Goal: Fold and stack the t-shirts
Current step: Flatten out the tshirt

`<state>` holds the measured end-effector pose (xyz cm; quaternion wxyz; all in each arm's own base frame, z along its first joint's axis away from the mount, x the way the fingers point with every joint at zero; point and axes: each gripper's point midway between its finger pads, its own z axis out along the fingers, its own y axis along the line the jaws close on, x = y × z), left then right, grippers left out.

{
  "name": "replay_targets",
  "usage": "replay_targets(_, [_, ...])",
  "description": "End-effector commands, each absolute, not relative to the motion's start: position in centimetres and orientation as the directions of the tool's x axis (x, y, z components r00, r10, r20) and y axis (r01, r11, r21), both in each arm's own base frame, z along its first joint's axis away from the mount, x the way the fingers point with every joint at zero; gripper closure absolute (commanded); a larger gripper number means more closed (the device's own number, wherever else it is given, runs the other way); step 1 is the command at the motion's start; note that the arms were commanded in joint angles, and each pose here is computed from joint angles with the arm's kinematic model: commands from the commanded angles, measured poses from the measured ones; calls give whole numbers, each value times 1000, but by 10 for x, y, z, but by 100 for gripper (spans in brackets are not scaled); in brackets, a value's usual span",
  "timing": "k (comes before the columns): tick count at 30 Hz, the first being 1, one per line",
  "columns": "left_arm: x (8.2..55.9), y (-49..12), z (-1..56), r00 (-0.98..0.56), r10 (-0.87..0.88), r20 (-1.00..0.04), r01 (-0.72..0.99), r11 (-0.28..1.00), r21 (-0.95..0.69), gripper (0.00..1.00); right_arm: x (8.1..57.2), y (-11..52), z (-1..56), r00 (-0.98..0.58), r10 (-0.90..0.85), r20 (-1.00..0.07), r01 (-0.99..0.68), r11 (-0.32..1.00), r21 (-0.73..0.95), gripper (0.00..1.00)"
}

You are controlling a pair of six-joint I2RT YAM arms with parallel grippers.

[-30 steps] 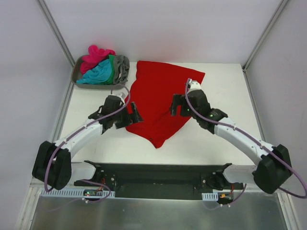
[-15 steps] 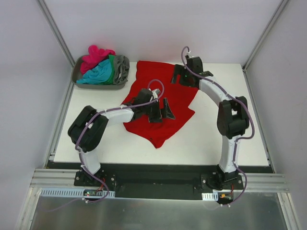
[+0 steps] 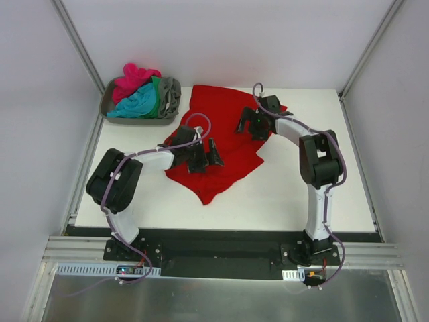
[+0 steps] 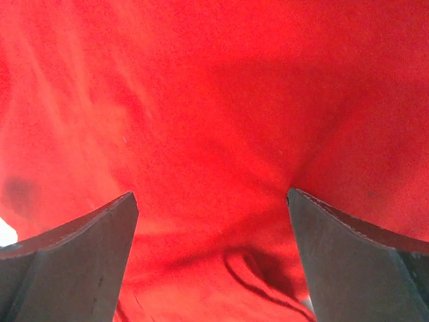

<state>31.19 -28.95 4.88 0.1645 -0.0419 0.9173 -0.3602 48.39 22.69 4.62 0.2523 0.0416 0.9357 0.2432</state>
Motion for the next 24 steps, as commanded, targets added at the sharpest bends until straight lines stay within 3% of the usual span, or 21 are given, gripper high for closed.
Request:
replay_targets(1, [312,-240,32,-930,-227,-290,-20,817,-576,1,431,237,42,-913,221,-344,-8,832,555,4])
replay_targets(7, [322,-204,26,-914,-318,-251,-138,827,-545,1,348,241,32,-918,230,-324,16,837,547,4])
replay_targets(14, [358,-201,29,-905,-308,-292,-130,856,-500,1,232,264,12,-944,118,-310,-41,886,462,4])
replay_targets(19, [393,-207,39,-893,-286,-348,-95,874,-477,1,225,252,27,-911,155,-381,-20,908,419,4])
replay_targets(24, [406,-202,63,-870,-267,-413,-58,890,-452,1,246,225,78,-813,123,-569,-82,944,320,4])
